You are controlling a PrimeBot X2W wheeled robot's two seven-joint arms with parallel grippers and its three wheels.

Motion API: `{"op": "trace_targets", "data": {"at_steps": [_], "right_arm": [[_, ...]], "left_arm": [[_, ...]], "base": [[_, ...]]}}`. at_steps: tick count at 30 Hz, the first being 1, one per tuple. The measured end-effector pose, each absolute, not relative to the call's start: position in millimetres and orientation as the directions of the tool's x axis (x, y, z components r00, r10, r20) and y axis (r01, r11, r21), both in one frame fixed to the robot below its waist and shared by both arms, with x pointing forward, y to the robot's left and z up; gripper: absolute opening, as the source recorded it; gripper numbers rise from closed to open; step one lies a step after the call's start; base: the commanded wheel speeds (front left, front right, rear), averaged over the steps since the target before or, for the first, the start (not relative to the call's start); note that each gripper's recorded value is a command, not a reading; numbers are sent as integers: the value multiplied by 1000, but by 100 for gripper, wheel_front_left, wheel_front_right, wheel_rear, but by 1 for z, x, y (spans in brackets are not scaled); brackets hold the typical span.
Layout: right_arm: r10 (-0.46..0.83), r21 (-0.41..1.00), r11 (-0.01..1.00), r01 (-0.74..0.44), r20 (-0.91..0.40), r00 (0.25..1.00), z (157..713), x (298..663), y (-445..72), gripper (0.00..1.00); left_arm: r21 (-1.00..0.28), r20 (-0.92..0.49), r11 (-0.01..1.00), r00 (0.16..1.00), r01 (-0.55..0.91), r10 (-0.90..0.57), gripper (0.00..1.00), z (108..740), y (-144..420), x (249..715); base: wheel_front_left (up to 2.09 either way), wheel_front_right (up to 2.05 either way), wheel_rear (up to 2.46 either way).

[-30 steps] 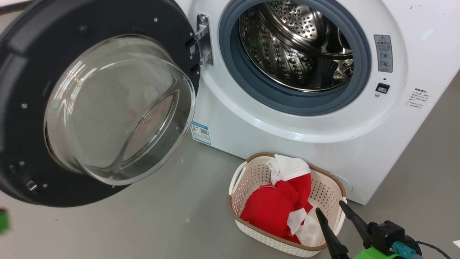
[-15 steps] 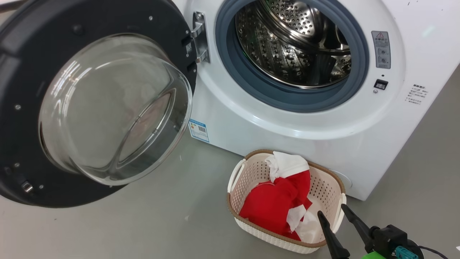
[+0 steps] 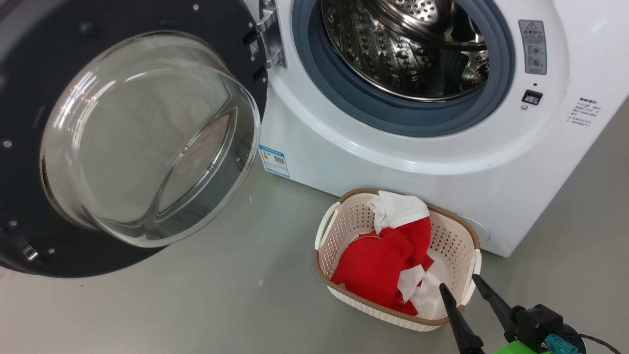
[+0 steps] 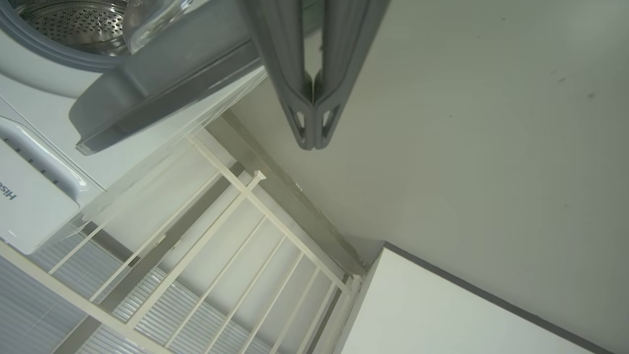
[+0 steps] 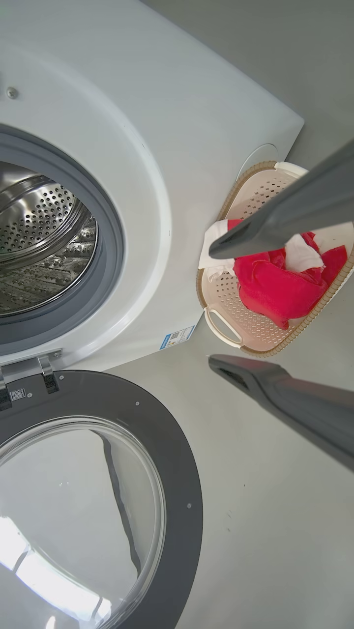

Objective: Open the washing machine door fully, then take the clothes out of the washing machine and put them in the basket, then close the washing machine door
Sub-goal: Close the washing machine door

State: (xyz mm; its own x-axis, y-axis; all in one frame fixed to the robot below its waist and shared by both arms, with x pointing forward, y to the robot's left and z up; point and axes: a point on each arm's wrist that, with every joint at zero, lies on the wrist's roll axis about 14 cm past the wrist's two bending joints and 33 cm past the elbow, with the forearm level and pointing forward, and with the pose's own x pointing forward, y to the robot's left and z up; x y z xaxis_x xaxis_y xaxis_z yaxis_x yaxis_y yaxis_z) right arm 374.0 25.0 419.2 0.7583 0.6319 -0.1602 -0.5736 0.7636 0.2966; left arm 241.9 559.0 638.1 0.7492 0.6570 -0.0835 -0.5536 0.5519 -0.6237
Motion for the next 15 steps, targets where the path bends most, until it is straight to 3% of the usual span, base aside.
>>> {"op": "trace_targets", "data": {"at_steps": [8,15], "right_arm": [[634,303,763,-571,-176,753,411,376,26,100],[632,309,764,-566,-184,753,407,377,25,100]], "left_arm": [[-631,-282,532,806,-564,520,0,600,537,259],[-633,-329,541,825,-553,459,0,594,528,265]], "base": [[0,0,0],[0,0,0]]}}
